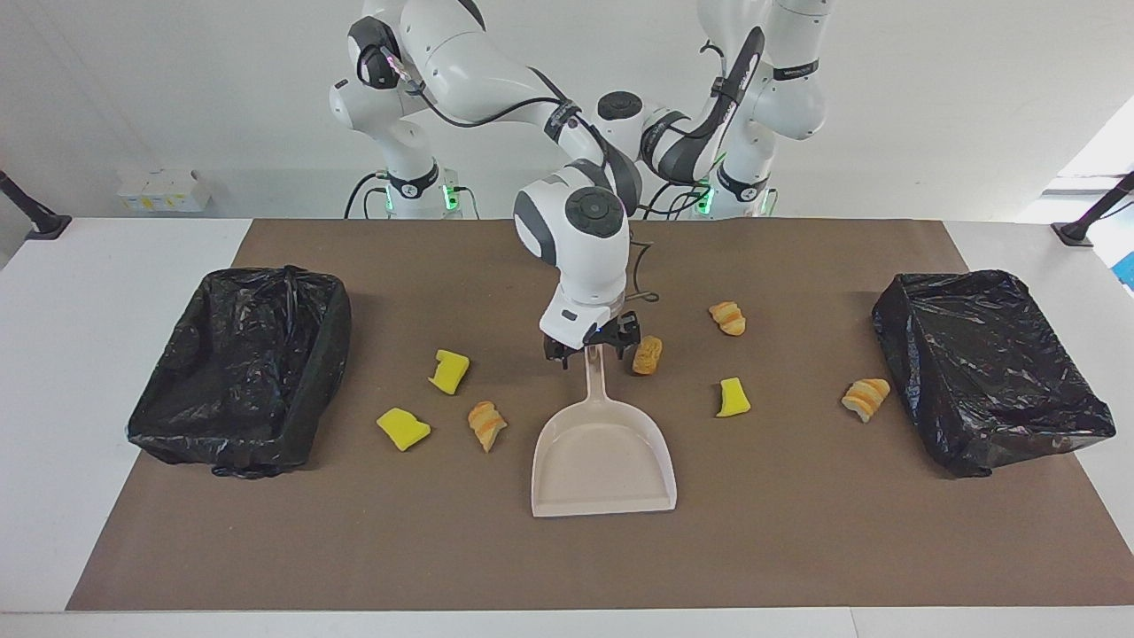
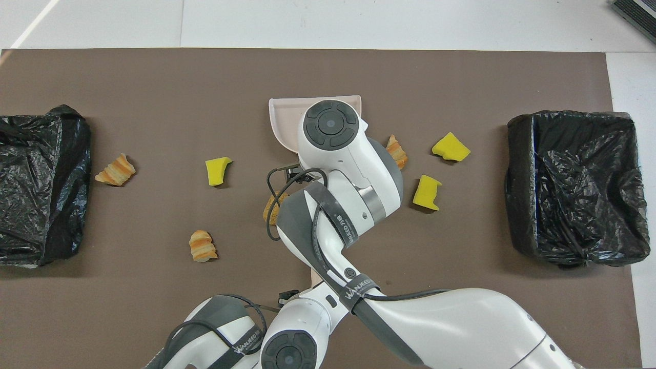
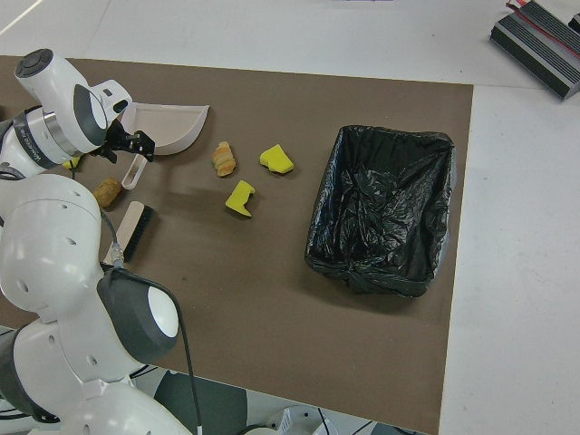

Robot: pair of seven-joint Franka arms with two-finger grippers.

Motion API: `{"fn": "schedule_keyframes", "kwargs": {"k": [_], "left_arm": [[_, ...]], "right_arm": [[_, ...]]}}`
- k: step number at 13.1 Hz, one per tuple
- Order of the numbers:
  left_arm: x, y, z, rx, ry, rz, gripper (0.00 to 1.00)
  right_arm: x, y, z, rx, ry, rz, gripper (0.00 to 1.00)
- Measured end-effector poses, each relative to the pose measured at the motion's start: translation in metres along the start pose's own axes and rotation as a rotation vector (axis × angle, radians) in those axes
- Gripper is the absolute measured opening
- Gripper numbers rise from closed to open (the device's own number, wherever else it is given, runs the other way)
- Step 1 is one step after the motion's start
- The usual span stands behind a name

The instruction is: Sweep and dump trash in bin

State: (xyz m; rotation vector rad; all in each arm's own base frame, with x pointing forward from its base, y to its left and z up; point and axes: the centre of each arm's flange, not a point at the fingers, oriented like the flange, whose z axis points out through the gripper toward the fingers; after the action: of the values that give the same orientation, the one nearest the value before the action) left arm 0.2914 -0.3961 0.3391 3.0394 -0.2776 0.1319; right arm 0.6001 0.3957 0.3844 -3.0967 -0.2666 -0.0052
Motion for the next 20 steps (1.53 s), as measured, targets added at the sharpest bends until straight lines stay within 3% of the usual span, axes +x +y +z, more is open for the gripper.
{"fn": "schedule_keyframes", "kwargs": {"k": [6, 7, 9, 12, 17, 20], "left_arm": [[-0.004, -0.011, -0.021, 0.054, -0.053, -0.018, 0.25], [-0.006, -0.016, -0.035, 0.074, -0.062, -0.016, 0.25], [-0.011, -0.033, -0.068, 0.128, -0.071, -0.016, 0.25], [-0.009, -0.071, -0.113, 0.167, -0.072, -0.075, 0.25], [0.027, -0.152, -0.135, 0.242, -0.073, -0.255, 0.25], [0.054, -0.221, -0.131, 0.316, -0.067, -0.387, 0.25]], "right_arm": [[-0.001, 0.0, 0.024, -0.017, -0.033, -0.048, 0.91], [-0.001, 0.0, 0.029, -0.02, -0.04, -0.057, 0.81], [-0.005, -0.002, 0.035, -0.025, -0.052, -0.061, 0.74], [-0.006, -0.003, 0.036, -0.021, -0.056, -0.059, 0.33], [0.002, 0.013, 0.029, 0.022, -0.06, -0.028, 0.33], [0.014, 0.055, -0.011, 0.037, -0.018, -0.114, 0.33]]}}
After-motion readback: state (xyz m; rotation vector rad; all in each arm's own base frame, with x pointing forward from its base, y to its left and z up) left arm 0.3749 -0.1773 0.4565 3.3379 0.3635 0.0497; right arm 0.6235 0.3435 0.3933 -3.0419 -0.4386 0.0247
